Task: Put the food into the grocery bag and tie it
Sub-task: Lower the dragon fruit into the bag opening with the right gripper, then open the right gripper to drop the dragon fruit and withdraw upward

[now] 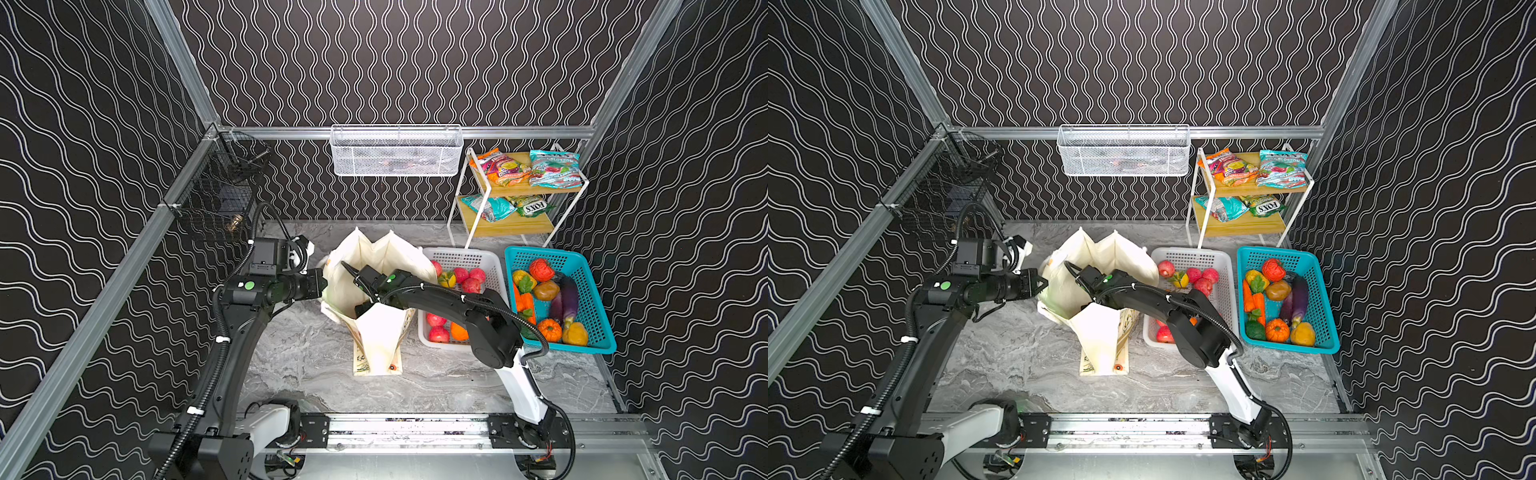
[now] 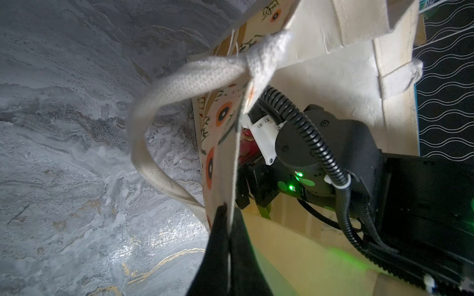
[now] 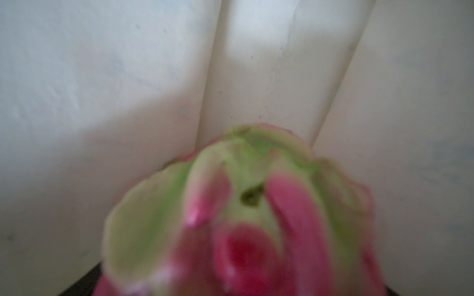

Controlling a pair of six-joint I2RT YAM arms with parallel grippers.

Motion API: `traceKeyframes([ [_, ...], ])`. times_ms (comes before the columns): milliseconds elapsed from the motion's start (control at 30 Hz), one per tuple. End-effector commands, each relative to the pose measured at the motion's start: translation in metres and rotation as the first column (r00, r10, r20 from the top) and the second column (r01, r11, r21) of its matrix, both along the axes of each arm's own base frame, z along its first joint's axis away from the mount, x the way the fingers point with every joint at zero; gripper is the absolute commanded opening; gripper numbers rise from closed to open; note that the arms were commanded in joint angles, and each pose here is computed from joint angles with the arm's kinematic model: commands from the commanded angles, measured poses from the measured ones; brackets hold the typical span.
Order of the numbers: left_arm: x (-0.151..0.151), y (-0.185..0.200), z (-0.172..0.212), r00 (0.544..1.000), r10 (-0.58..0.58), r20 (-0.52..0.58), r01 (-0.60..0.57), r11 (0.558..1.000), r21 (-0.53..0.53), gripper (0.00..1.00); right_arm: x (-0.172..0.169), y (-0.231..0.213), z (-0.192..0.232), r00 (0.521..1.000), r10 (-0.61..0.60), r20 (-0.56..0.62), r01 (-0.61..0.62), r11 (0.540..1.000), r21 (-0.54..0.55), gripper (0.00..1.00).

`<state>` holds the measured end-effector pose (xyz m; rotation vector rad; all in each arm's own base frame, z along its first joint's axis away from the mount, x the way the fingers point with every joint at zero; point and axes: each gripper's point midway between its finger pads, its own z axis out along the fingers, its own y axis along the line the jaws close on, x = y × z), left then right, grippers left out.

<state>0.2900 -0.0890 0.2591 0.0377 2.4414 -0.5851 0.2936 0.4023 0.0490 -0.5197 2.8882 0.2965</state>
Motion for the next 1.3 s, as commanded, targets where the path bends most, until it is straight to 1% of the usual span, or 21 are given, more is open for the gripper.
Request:
traceKeyframes([
  [0, 0.002, -0.003, 0.004, 0.999, -0.025, 0.029, 0.025, 1.0, -0.004, 0.0, 0.003, -0.005, 0.012, 1.0, -0.001, 0.028, 0.001, 1.0, -0.014, 0.99],
  [267, 0.001, -0.003, 0.004, 0.999, -0.028, 0.028, 0.029, 1.0, -0.007, 0.0, 0.008, 0.002, 0.046, 0.997, -0.008, 0.079, 0.003, 0.999, 0.053, 0.99],
  [467, 0.0, -0.003, 0.005, 0.999, -0.03, 0.028, 0.031, 1.0, -0.006, 0.0, 0.012, 0.01, 0.088, 0.992, -0.016, 0.124, -0.001, 0.991, 0.133, 0.99],
  [633, -0.001, -0.003, 0.002, 0.999, -0.029, 0.021, 0.029, 1.0, -0.004, 0.0, 0.014, 0.011, 0.128, 0.984, -0.04, 0.175, 0.008, 0.984, 0.179, 0.99],
  [700, -0.002, -0.003, 0.002, 0.999, -0.031, 0.023, 0.031, 1.0, -0.003, 0.0, 0.013, 0.01, 0.15, 0.976, -0.048, 0.211, 0.006, 0.981, 0.192, 0.99],
  [900, 0.0, -0.004, 0.002, 0.999, -0.032, 0.024, 0.033, 0.999, -0.01, 0.0, 0.006, 0.006, 0.223, 0.94, -0.092, 0.328, -0.004, 0.96, 0.281, 0.99],
  [1000, 0.0, -0.004, 0.002, 0.999, -0.033, 0.022, 0.034, 0.999, -0.011, 0.0, 0.004, 0.001, 0.244, 0.923, -0.12, 0.366, 0.002, 0.952, 0.306, 0.99],
  [1033, 0.001, -0.005, 0.001, 0.999, -0.034, 0.021, 0.034, 0.999, -0.012, 0.0, 0.001, -0.006, 0.263, 0.912, -0.14, 0.386, 0.003, 0.943, 0.333, 0.99],
  [1267, -0.001, -0.005, 0.004, 0.999, -0.036, 0.026, 0.037, 0.999, -0.014, 0.0, -0.002, -0.037, 0.299, 0.864, -0.217, 0.454, 0.044, 0.932, 0.361, 0.99],
])
